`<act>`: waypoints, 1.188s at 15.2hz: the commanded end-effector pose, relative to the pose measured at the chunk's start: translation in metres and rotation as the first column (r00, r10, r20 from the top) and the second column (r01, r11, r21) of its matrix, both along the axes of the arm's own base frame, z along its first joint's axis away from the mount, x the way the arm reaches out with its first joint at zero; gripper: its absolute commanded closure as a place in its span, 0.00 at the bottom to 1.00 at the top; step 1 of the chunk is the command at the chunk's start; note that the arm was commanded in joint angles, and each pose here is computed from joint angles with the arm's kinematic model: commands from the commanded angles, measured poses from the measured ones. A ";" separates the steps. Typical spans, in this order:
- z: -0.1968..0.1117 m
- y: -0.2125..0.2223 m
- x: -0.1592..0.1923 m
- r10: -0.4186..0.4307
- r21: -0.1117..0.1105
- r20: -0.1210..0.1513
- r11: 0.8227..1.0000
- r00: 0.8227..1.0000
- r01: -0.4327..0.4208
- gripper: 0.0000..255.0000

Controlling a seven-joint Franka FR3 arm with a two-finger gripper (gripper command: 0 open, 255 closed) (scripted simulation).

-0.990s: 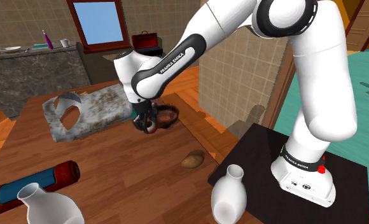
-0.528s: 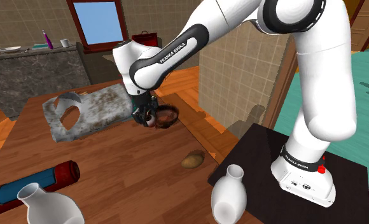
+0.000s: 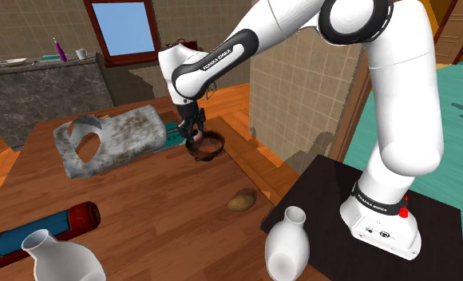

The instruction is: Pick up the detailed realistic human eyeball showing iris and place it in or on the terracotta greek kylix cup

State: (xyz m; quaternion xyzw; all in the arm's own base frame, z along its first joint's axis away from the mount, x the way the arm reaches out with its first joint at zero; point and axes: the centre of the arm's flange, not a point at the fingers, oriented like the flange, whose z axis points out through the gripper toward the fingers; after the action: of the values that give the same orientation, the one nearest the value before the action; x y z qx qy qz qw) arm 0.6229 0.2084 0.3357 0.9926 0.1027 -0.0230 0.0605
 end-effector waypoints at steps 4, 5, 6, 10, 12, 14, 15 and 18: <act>0.000 -0.061 0.037 0.002 0.001 0.000 1.000 1.000 -0.002 1.00; -0.005 -0.061 0.037 0.002 0.001 0.000 1.000 1.000 -0.002 1.00; -0.010 -0.061 0.037 0.002 0.001 0.000 1.000 1.000 -0.002 1.00; -0.032 -0.061 0.037 0.002 0.001 0.000 1.000 1.000 -0.002 1.00; -0.042 -0.061 0.037 0.002 0.001 0.000 1.000 1.000 -0.002 1.00; -0.053 -0.061 0.037 0.002 0.001 0.000 1.000 1.000 -0.002 1.00; -0.058 -0.061 0.037 0.002 0.001 0.000 1.000 1.000 -0.002 1.00; -0.071 -0.061 0.037 0.002 0.001 0.000 1.000 1.000 -0.002 1.00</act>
State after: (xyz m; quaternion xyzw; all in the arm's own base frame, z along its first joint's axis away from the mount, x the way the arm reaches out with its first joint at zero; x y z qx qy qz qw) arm 0.6605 0.1470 0.2679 0.9925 0.1034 -0.0231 0.0603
